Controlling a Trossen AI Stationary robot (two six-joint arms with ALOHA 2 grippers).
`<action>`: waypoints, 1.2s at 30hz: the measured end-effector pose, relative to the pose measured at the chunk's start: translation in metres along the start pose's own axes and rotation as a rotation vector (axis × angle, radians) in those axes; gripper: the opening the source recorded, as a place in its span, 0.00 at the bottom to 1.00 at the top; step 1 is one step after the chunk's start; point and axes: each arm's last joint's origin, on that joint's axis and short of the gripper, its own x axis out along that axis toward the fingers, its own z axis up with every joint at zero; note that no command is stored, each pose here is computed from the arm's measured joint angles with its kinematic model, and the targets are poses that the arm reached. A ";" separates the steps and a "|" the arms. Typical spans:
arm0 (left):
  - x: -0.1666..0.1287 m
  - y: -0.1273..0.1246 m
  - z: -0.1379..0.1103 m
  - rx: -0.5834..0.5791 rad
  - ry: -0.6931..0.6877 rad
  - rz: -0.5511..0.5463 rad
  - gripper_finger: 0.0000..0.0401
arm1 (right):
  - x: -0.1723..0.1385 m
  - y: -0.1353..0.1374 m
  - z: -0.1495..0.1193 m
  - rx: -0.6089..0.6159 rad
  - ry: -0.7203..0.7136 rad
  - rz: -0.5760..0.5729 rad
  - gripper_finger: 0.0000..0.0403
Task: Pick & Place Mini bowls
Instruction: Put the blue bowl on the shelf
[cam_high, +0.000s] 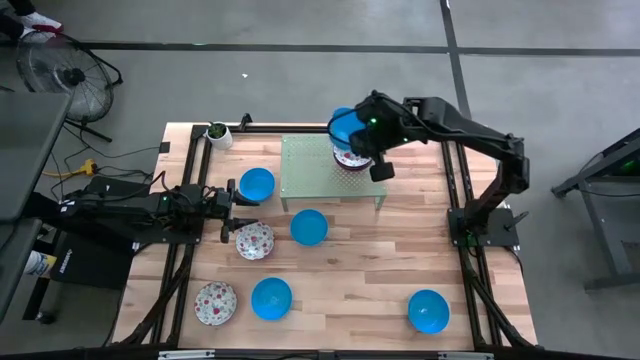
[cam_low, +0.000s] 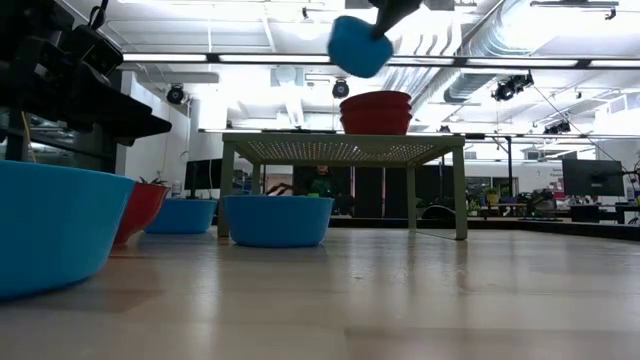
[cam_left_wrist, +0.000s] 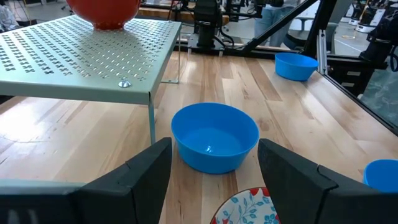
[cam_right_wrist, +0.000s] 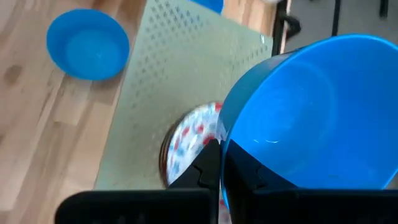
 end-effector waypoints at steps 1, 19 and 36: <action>0.000 0.000 0.000 0.000 0.000 0.000 0.58 | 0.002 -0.001 0.002 -0.021 -0.017 0.007 0.00; 0.000 0.000 0.000 0.000 0.000 0.000 0.58 | 0.066 -0.007 0.028 -0.272 -0.167 0.075 0.00; 0.000 0.000 0.000 0.000 0.005 0.000 0.58 | 0.114 0.007 0.037 -0.078 -0.072 0.123 0.00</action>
